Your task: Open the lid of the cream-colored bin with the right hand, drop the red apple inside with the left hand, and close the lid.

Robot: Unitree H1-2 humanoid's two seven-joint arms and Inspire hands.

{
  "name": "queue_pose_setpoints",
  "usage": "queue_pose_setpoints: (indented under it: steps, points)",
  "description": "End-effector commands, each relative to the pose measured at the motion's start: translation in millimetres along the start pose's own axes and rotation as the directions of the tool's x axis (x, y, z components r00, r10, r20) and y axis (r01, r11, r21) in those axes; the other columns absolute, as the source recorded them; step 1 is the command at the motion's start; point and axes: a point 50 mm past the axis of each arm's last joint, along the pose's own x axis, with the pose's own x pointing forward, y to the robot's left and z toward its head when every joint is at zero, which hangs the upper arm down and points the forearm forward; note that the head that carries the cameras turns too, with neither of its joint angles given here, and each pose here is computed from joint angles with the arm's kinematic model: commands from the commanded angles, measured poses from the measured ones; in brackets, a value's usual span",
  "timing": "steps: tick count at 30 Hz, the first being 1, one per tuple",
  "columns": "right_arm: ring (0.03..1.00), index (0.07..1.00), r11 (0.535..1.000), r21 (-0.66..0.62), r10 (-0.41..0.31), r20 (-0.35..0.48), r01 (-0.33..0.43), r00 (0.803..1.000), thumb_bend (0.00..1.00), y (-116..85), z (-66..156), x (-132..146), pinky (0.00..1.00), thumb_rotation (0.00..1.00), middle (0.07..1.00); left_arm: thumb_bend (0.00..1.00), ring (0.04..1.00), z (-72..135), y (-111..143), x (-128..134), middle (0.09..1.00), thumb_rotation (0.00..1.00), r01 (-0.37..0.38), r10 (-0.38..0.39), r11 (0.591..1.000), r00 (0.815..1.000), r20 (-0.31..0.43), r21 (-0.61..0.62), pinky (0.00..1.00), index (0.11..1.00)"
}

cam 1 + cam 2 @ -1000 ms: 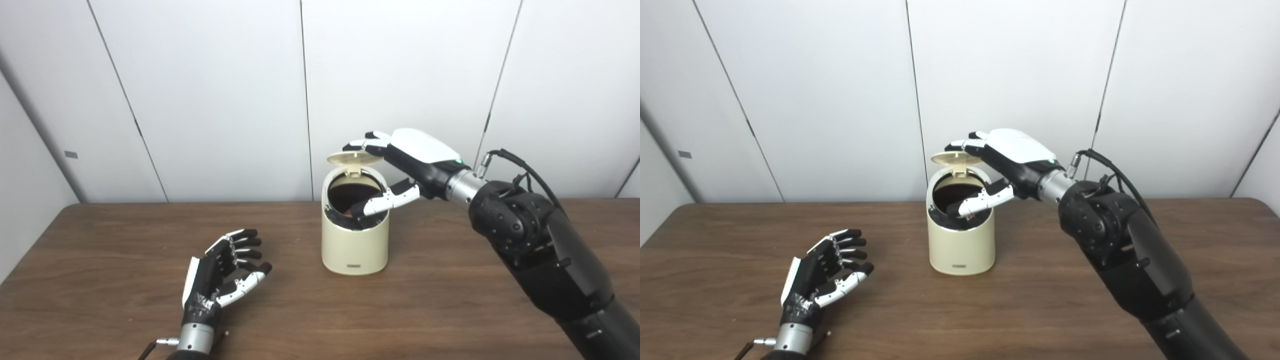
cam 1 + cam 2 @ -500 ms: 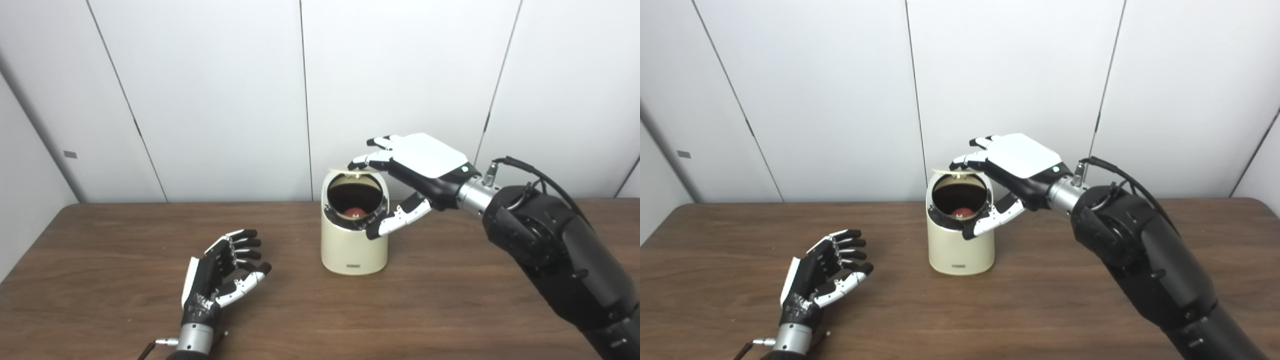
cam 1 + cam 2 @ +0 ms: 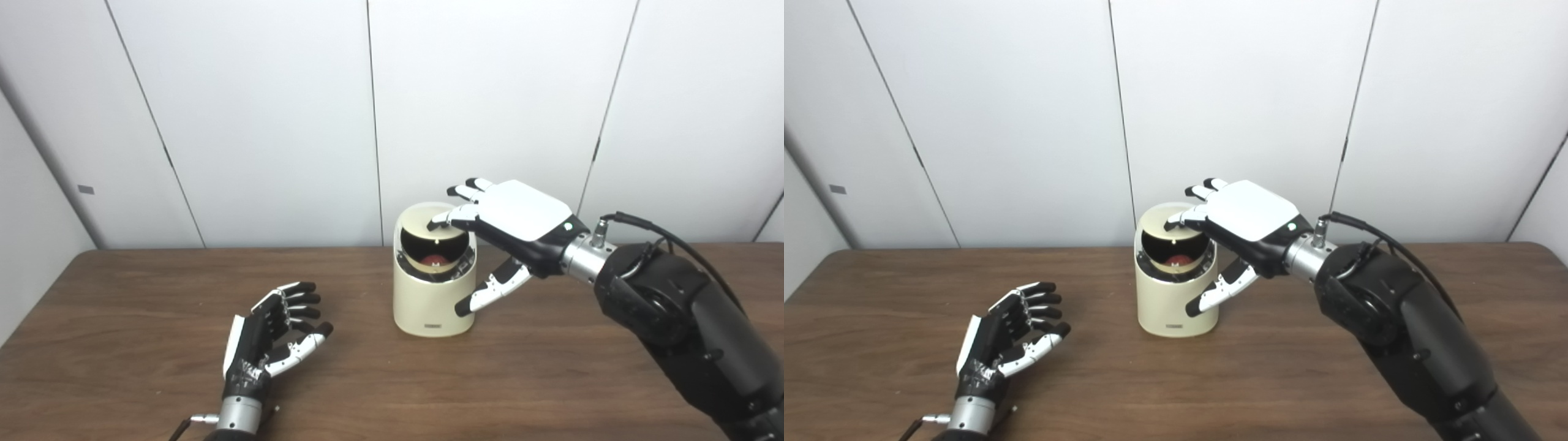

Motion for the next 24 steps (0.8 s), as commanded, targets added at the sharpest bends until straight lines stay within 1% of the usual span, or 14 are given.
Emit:
queue_pose_setpoints:
  steps: [1, 7, 11, 16, 21, 24]
  points:
    - [0.957, 0.814, 0.997, -0.041, -0.058, 0.021, 0.059, 0.998, 0.72, -19, -1, -2, 1.00, 0.62, 0.797, 0.61, 0.610, -17, -7, -21, 0.668, 0.00, -0.007, 0.006, 1.000, 0.998, -0.066, -0.018, 0.51, 0.711]
    - [0.951, 0.816, 0.998, -0.056, -0.039, 0.025, 0.041, 0.999, 0.71, -12, 1, -2, 0.99, 0.65, 0.796, 0.61, 0.606, -16, -7, -21, 0.665, 0.02, -0.005, 0.004, 1.000, 0.998, -0.066, -0.015, 0.50, 0.713]
    - [0.955, 0.821, 0.999, -0.040, -0.027, 0.030, 0.028, 0.999, 0.70, -11, 3, -3, 1.00, 0.63, 0.802, 0.61, 0.601, -16, -7, -21, 0.666, 0.01, -0.002, 0.001, 1.000, 0.998, -0.062, -0.026, 0.49, 0.714]
    - [0.966, 0.824, 0.999, -0.039, -0.015, 0.028, 0.016, 1.000, 0.70, -10, 4, -3, 1.00, 0.63, 0.805, 0.61, 0.600, -14, -8, -21, 0.665, 0.02, -0.005, 0.004, 1.000, 0.998, -0.066, -0.019, 0.49, 0.711]
    - [0.954, 0.815, 0.999, -0.038, -0.013, 0.033, 0.015, 0.999, 0.71, -8, 3, -4, 1.00, 0.63, 0.796, 0.60, 0.598, -13, -9, -20, 0.663, 0.00, -0.002, 0.001, 1.000, 0.998, -0.059, -0.018, 0.49, 0.710]
    - [0.945, 0.811, 0.999, -0.038, -0.001, 0.037, 0.002, 0.999, 0.71, -4, 5, -5, 0.98, 0.62, 0.793, 0.60, 0.601, -12, -9, -21, 0.666, 0.00, -0.003, 0.002, 1.000, 0.998, -0.065, -0.012, 0.49, 0.711]
